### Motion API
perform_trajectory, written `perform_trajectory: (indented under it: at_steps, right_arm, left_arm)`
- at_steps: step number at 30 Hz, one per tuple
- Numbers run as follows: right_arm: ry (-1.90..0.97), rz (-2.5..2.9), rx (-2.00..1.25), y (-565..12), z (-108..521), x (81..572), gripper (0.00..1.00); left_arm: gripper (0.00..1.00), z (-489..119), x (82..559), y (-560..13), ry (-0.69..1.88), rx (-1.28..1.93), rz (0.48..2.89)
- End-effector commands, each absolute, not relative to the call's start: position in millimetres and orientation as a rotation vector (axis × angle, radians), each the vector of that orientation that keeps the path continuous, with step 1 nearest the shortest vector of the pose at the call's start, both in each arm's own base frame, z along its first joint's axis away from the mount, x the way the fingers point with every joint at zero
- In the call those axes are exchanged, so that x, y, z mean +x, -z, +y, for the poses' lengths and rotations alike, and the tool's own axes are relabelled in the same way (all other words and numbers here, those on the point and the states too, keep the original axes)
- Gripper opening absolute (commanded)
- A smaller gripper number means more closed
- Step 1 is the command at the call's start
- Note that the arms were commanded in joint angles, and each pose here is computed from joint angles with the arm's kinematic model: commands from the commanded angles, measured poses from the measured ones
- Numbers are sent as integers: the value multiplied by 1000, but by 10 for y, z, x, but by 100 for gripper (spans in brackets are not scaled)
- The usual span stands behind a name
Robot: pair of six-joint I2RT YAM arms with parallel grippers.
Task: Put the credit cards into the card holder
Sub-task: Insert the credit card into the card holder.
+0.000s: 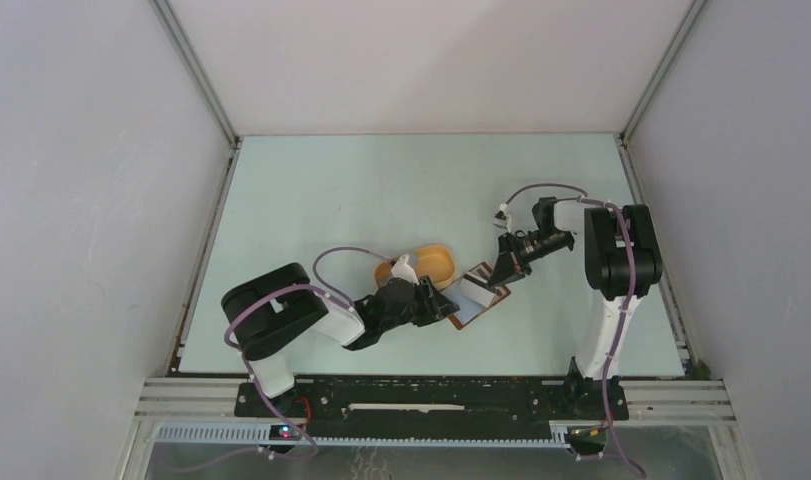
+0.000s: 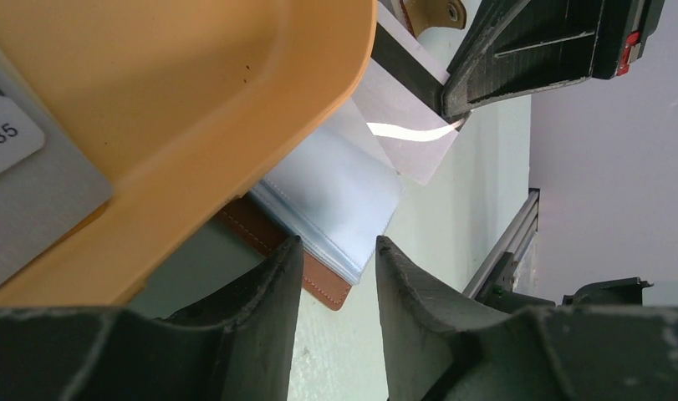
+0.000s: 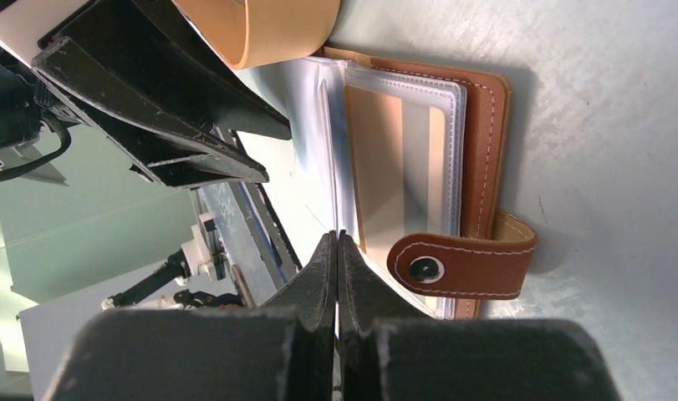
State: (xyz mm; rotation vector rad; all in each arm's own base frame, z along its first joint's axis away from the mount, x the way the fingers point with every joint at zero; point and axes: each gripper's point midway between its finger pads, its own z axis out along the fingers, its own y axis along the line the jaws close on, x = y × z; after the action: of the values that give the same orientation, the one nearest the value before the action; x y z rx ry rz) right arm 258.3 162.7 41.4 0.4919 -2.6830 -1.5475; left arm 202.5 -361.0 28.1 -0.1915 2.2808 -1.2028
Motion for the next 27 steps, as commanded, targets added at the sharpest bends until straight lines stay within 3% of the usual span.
perform_trajectory:
  at_steps: [1, 6, 27]
  right_arm:
    - [1577, -2661, 511, -458, 1699, 2606, 0]
    - [1651, -2638, 467, -529, 1737, 2622, 0]
    - [1510, -2733, 490, -296, 1783, 2616, 0]
  left_arm:
    - [43, -3270, 2000, 121, 1000, -230, 2395]
    - [41, -3252, 1996, 148, 993, -237, 2403]
    - [41, -3299, 2006, 163, 1009, -231, 2416]
